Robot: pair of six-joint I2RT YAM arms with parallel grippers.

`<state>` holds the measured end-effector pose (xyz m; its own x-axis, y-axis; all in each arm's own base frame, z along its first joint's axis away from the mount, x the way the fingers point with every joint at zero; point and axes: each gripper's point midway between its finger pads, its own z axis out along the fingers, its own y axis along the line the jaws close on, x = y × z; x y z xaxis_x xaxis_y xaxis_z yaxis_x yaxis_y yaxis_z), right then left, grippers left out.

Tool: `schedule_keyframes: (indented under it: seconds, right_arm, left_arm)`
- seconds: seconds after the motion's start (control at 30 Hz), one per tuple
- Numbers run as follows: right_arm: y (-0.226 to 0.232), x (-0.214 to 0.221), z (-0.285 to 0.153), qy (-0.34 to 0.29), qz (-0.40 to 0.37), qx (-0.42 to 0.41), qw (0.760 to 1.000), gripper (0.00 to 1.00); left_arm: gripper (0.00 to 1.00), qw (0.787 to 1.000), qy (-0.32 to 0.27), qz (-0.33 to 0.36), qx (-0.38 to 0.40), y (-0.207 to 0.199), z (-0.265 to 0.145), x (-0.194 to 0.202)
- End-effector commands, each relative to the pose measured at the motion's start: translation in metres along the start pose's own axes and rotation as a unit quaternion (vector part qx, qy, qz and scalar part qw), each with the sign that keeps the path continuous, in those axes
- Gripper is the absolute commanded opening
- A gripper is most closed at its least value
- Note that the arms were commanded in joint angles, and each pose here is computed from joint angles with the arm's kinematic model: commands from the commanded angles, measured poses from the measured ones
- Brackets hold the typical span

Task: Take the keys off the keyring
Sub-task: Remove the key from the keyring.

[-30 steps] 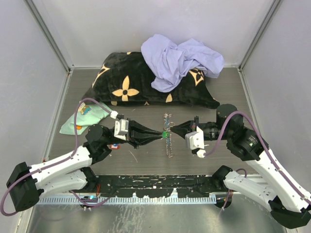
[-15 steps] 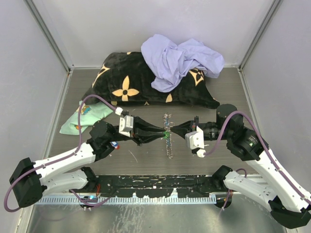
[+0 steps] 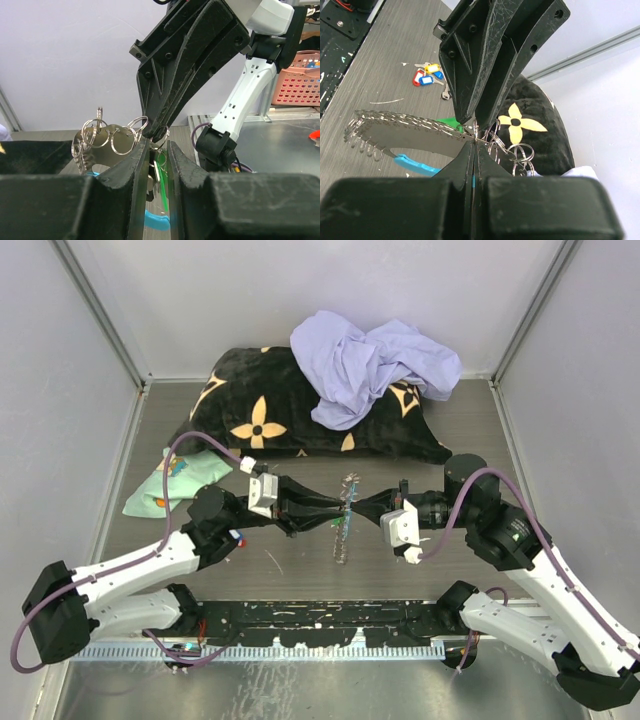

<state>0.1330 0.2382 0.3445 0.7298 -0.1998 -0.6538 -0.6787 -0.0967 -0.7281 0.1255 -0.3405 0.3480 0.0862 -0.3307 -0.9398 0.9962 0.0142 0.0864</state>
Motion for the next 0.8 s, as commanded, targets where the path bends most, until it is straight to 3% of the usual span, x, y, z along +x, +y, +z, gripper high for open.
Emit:
schedule_keyframes:
  seconds: [0.0, 0.17, 0.47, 0.67, 0.77]
  right_arm:
    - [-0.0199, -0.0194, -0.0002, -0.030, -0.028, 0.026, 0.999, 0.01]
    - [-0.0206, -0.0201, 0.0004, -0.032, -0.019, 0.028, 0.999, 0.01]
    - [-0.0198, -0.0210, 0.0002, -0.035, -0.010, 0.029, 0.999, 0.01]
    - [-0.0189, -0.0183, 0.0018, -0.033, 0.029, 0.033, 0.999, 0.01]
    - [-0.0202, -0.0133, 0.0040, -0.025, 0.070, 0.041, 0.996, 0.07]
  left_arm:
    - [0.22, 0.999, -0.037, 0.028, 0.005, -0.0001, 0.0101, -0.0278]
    - [0.19, 0.999, -0.038, 0.027, 0.008, -0.0018, 0.0124, -0.0275]
    - [0.00, 0.999, -0.039, 0.026, 0.004, -0.0011, 0.0121, -0.0284]
    - [0.00, 1.000, -0.020, 0.024, -0.005, 0.0005, 0.0096, -0.0258]
    - [0.00, 1.000, 0.002, 0.024, -0.020, 0.0038, 0.0066, -0.0247]
